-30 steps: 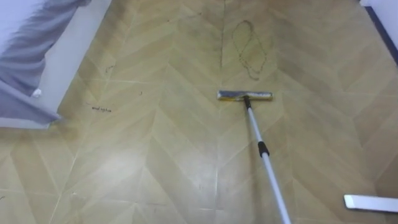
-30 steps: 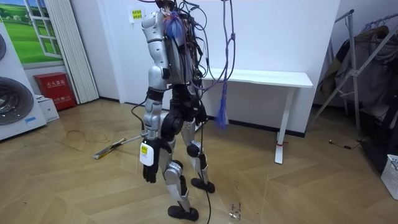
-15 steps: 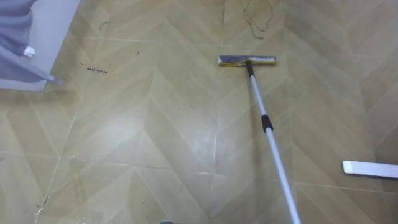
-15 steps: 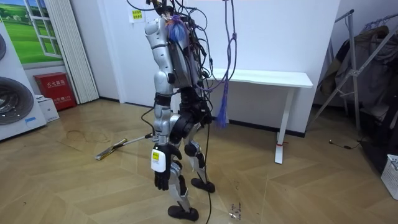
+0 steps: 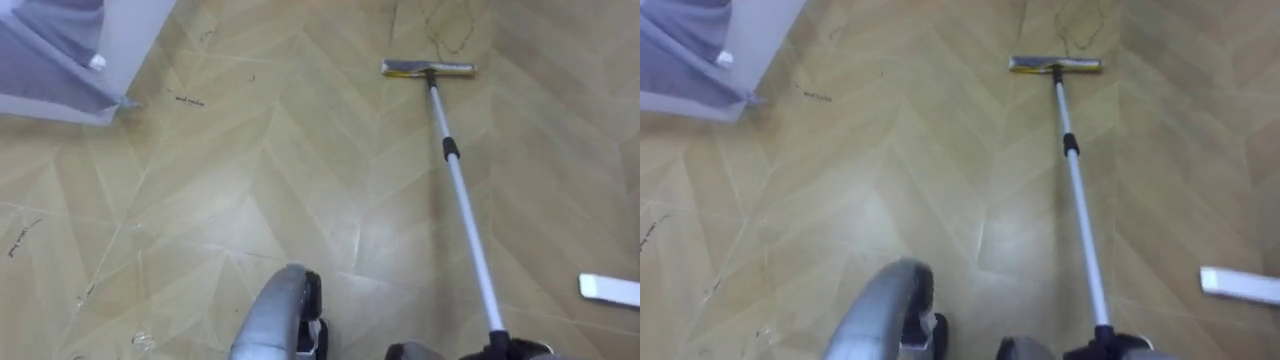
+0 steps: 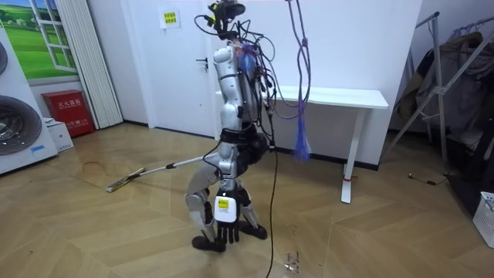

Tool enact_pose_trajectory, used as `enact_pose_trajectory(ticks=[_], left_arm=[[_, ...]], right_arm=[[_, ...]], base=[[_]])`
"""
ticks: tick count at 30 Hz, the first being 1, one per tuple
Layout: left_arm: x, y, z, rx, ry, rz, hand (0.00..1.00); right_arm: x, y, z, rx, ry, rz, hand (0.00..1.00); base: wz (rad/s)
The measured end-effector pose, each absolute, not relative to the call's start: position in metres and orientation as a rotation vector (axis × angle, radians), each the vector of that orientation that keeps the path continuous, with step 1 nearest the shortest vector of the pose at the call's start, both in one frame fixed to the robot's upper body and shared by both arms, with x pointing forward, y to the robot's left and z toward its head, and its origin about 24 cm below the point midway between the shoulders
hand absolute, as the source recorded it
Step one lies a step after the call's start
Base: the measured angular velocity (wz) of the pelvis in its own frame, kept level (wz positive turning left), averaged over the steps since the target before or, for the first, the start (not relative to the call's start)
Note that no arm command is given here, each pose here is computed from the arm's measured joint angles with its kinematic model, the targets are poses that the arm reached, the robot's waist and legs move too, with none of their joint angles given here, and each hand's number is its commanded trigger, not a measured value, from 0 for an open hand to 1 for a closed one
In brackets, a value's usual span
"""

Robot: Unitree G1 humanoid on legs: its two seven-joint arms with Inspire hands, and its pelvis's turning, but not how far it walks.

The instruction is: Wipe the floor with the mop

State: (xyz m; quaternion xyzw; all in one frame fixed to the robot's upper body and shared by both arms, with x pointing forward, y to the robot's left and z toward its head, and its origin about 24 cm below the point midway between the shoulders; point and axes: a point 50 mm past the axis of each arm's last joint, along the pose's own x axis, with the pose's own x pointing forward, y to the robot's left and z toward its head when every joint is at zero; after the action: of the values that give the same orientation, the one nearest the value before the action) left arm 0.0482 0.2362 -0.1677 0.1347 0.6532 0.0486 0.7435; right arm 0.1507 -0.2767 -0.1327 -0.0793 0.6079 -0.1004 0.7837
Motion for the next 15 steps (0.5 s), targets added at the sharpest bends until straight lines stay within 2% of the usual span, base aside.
enact_pose_trajectory(ticks=[2,7,15], left_arm=[[0.054,0.235,-0.167,0.284,1.425,0.089,0.00],[0.067,0.231,-0.166,0.278,1.374,0.080,0.00],[0.072,0.229,-0.164,0.312,1.328,0.109,0.00]], right_arm=[[0.138,-0.281,-0.136,-0.163,1.324,-0.227,1.00],[0.055,-0.311,-0.143,-0.184,1.527,-0.324,1.00],[0.005,-0.275,-0.160,-0.163,1.652,-0.314,1.00]], base=[[0.19],[0.30],[-0.09]])
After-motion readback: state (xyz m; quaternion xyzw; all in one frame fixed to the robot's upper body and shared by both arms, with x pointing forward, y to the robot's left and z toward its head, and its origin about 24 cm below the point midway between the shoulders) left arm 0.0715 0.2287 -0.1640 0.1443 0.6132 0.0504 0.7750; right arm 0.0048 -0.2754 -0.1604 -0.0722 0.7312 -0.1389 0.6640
